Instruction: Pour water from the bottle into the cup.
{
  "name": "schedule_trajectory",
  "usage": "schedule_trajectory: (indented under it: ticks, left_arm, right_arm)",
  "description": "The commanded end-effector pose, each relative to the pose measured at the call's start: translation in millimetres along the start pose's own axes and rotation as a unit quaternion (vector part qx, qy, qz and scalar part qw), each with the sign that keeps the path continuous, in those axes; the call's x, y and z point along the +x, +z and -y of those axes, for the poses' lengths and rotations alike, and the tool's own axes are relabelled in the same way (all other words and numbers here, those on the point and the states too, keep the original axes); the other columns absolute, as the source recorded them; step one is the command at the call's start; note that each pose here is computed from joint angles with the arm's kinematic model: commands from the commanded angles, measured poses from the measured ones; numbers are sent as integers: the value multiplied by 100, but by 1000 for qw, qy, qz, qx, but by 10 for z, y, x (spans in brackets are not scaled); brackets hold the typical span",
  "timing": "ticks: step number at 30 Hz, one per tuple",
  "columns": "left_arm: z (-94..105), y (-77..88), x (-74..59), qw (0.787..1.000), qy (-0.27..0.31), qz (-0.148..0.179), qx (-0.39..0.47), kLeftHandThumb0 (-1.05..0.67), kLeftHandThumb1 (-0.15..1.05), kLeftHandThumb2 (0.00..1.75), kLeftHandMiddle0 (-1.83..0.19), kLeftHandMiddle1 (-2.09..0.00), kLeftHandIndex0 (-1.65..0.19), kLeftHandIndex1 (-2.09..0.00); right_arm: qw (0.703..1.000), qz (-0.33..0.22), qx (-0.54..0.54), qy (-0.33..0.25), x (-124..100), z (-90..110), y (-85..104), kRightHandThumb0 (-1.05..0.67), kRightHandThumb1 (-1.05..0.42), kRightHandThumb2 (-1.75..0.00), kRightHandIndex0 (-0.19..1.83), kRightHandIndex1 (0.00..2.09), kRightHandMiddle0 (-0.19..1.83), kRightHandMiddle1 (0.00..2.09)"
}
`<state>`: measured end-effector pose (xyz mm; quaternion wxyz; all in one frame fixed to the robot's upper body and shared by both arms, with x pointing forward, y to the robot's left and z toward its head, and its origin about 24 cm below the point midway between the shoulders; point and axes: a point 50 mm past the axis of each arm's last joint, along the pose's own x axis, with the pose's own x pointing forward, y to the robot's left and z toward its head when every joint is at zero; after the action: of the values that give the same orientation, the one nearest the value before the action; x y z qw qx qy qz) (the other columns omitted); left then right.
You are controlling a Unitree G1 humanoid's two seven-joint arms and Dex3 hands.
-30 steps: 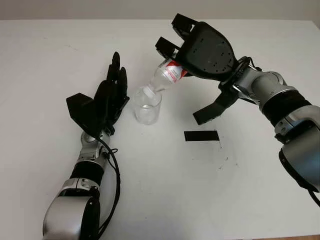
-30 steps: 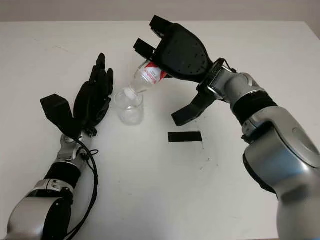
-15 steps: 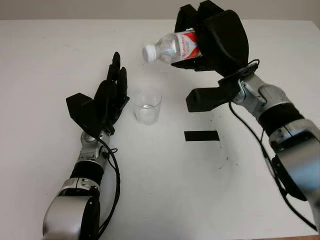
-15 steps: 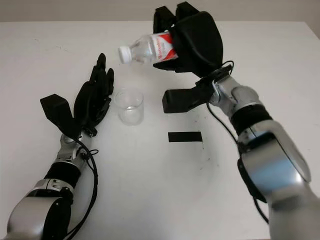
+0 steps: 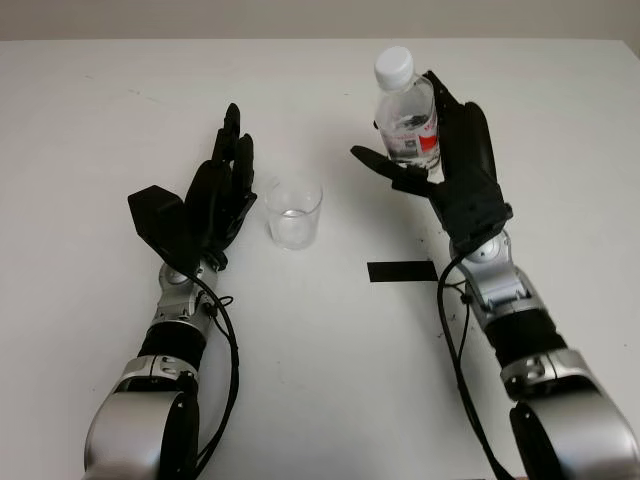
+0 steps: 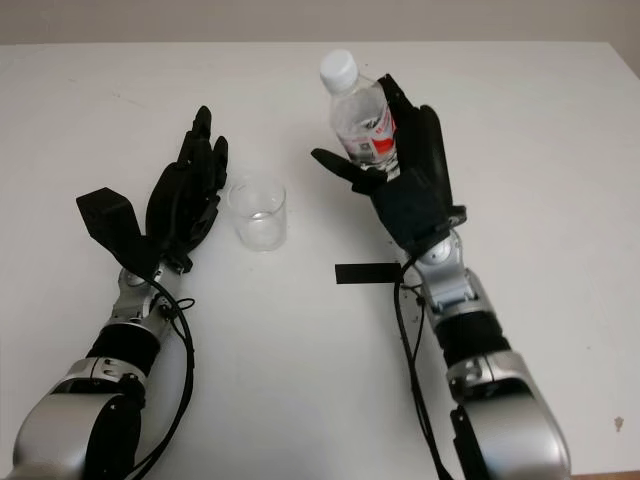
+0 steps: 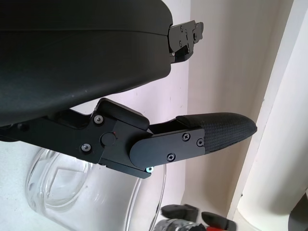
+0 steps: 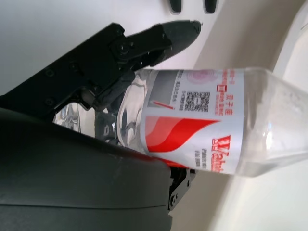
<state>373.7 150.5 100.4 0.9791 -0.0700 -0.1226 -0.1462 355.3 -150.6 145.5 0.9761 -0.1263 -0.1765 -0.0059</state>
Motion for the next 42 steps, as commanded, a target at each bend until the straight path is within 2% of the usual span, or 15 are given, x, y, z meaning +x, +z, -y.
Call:
schedule_trajectory:
  ticks: [1,4,11,18,26,34,42]
  left_arm:
    - [-25,-85,-59,1000,4,-17,-6,-88,105,63,19,0,19,0]
    - [-22,-83,-63,1000,3,-17,-3,-88,105,63,19,0,19,0]
    - [-24,-96,-74,1000,3,-18,-9,-88,105,61,19,0,19,0]
    - [-33,-85,-75,1000,-2,-20,-6,-89,105,62,19,0,19,0]
    - [-40,-76,-80,1000,-1,-20,-8,-87,105,63,19,0,19,0]
    - [-53,-61,-78,1000,-2,-21,1,-87,105,64,19,0,19,0]
    - [-74,-41,-65,1000,0,-23,5,-87,105,65,19,0,19,0]
  right_arm:
    - [998,-30,53,6,-78,-13,42,-45,-105,-42,136,209,105,209]
    - [993,-73,90,27,-189,-12,68,-44,-105,-40,133,209,100,209]
    - [985,-120,117,48,-375,8,129,-44,-105,-40,133,209,105,209]
    - [984,-131,104,55,-455,40,122,-44,-105,-40,135,209,105,209]
    - [986,-139,70,53,-505,46,8,-42,-105,-37,114,209,87,209]
    - [987,-133,69,53,-540,-36,-131,-40,-105,-37,108,209,85,209]
    - [983,-157,76,48,-602,-82,-227,-42,-105,-36,89,209,77,209]
